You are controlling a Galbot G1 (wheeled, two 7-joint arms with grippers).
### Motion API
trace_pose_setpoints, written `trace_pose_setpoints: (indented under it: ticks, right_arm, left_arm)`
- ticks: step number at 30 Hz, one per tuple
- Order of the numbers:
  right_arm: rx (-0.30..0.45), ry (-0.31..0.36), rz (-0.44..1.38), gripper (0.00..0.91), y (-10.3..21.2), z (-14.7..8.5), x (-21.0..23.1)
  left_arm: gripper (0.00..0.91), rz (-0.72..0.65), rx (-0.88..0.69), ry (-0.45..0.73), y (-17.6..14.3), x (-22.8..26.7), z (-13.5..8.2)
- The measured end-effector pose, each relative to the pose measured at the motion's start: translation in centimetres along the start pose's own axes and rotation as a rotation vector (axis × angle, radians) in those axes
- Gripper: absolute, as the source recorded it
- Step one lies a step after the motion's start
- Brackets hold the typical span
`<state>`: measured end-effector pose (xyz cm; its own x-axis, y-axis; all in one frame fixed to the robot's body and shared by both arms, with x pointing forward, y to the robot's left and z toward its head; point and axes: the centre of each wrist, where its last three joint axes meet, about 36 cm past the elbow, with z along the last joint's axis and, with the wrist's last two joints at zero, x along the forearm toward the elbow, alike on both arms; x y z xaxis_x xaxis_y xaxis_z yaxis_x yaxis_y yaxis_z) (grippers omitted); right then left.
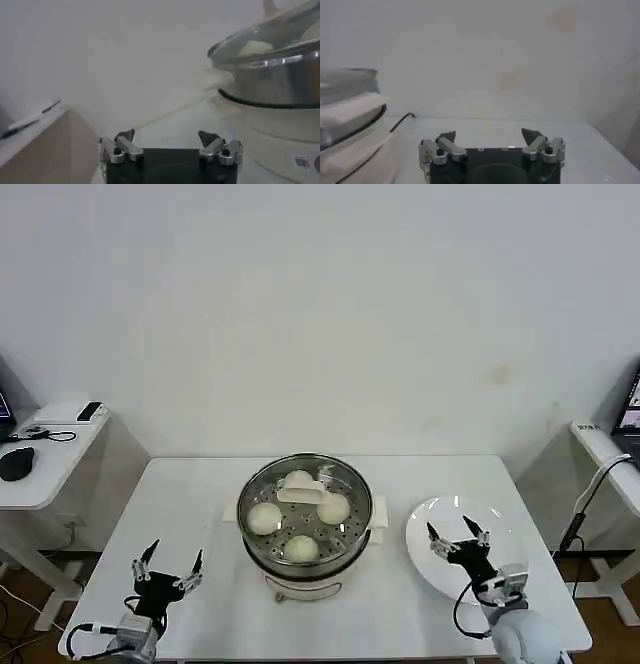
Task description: Take steamed baozi put them in steamer then cover it.
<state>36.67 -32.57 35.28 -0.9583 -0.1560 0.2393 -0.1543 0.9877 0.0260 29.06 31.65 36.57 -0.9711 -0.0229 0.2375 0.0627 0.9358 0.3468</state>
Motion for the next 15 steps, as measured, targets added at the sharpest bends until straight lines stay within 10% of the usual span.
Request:
trace_pose_setpoints:
  ticks: [15]
  right_arm:
    - [0.026,0.021,-0.053,0.907,0.47,0.23,0.5]
  left_arm:
    - [0.907,-0.007,0.059,0.011,0.36,0.4,0.36]
